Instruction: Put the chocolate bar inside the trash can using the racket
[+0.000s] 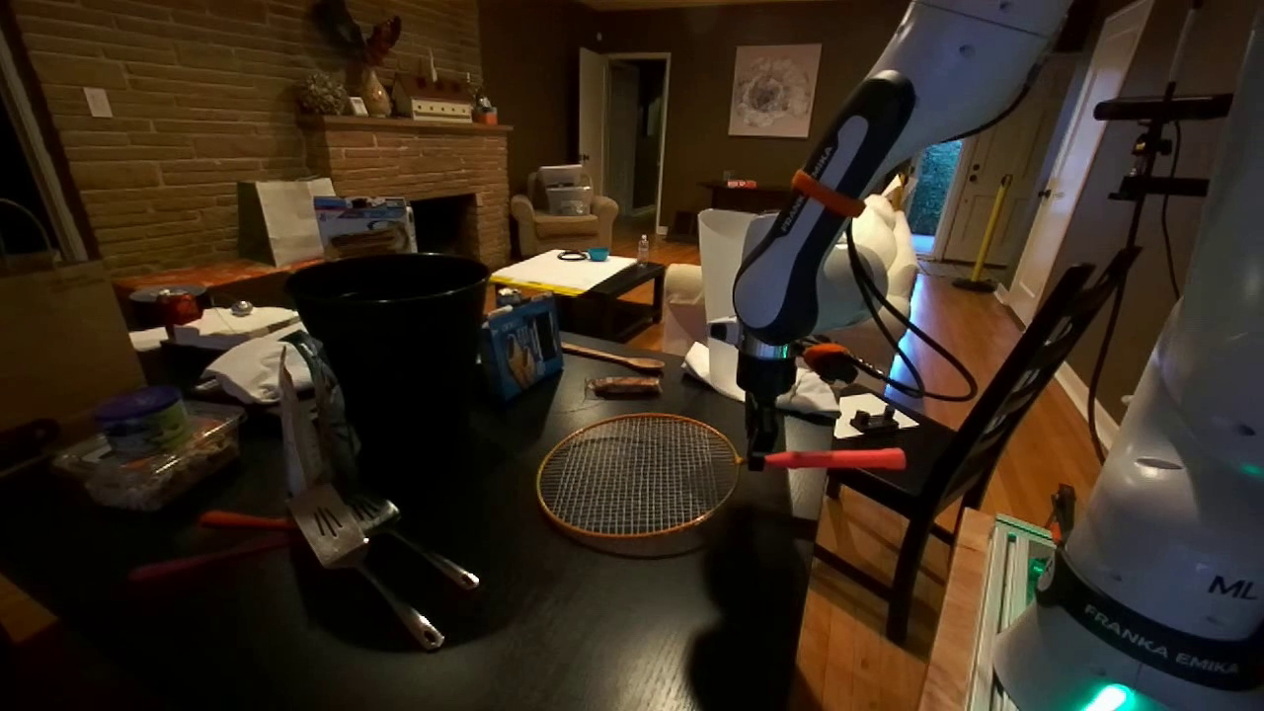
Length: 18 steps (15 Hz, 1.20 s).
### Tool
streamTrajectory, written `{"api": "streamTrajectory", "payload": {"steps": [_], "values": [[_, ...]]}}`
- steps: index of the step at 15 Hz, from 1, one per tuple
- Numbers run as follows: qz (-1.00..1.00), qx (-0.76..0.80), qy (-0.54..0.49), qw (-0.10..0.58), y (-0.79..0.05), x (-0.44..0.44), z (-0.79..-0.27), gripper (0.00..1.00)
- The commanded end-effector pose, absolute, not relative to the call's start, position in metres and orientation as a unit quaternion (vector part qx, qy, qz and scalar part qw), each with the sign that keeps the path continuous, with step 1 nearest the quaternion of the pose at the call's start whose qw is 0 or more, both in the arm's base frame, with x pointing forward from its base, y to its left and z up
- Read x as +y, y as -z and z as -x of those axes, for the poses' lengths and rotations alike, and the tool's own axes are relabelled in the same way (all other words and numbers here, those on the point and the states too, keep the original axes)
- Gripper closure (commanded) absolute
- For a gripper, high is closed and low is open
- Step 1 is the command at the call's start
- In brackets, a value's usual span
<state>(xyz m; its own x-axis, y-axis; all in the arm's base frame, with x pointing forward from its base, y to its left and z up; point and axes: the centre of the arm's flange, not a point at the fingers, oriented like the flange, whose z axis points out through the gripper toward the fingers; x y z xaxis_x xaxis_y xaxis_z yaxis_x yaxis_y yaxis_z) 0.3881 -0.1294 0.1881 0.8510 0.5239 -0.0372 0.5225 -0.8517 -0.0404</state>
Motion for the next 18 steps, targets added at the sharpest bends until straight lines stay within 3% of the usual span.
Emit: {"api": "streamTrajectory", "payload": {"steps": [1, 18], "values": [[0.960, -0.279, -0.030, 0.011, -0.172, -0.134, -0.394, 0.96], [0.961, -0.271, -0.052, 0.007, -0.149, -0.131, -0.387, 0.96]]}}
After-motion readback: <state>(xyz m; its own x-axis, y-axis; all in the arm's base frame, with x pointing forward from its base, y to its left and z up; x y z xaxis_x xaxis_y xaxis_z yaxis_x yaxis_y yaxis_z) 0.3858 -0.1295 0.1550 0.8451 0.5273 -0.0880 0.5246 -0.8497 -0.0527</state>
